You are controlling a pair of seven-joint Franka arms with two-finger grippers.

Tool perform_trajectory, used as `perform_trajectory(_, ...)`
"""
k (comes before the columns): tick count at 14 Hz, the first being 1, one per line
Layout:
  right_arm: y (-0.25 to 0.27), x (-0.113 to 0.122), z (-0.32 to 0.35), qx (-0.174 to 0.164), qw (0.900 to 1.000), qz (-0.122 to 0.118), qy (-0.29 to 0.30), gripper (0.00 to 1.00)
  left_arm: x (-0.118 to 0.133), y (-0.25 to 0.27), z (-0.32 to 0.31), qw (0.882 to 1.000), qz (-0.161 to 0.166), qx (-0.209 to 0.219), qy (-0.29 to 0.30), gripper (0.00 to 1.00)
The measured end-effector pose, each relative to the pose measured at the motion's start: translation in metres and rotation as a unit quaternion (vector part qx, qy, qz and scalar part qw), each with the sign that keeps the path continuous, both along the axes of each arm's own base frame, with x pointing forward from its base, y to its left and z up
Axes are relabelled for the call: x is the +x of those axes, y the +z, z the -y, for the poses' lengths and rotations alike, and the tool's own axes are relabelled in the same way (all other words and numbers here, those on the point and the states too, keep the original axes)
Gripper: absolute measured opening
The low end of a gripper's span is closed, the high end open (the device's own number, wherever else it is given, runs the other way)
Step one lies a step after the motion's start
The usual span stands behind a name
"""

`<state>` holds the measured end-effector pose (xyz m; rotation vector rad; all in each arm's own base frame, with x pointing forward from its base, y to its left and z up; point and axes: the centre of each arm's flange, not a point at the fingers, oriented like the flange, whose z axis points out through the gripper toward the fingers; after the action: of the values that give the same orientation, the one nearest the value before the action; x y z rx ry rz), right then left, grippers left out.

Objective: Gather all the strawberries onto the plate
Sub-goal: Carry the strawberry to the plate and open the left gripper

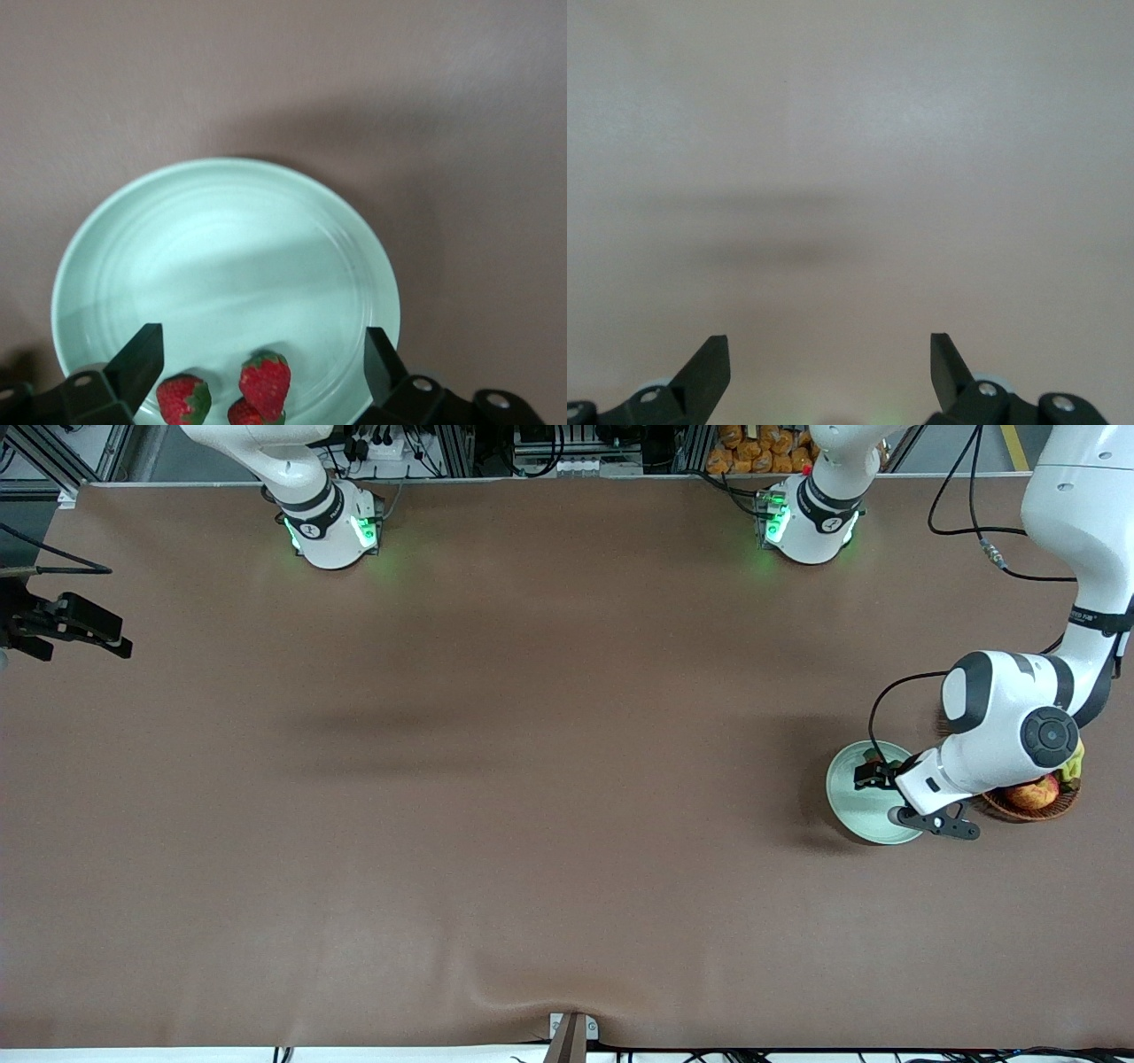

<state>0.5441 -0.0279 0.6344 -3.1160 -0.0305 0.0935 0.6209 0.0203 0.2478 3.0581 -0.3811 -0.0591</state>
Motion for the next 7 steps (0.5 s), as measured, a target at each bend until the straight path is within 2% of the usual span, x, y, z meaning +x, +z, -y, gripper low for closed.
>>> perform_trajectory(7,0.000,-0.001,0.011,0.006,1.000,0.000,-0.031,1.00,0.028,0.034,0.030,0.998,0.043,0.010,-0.032,1.00)
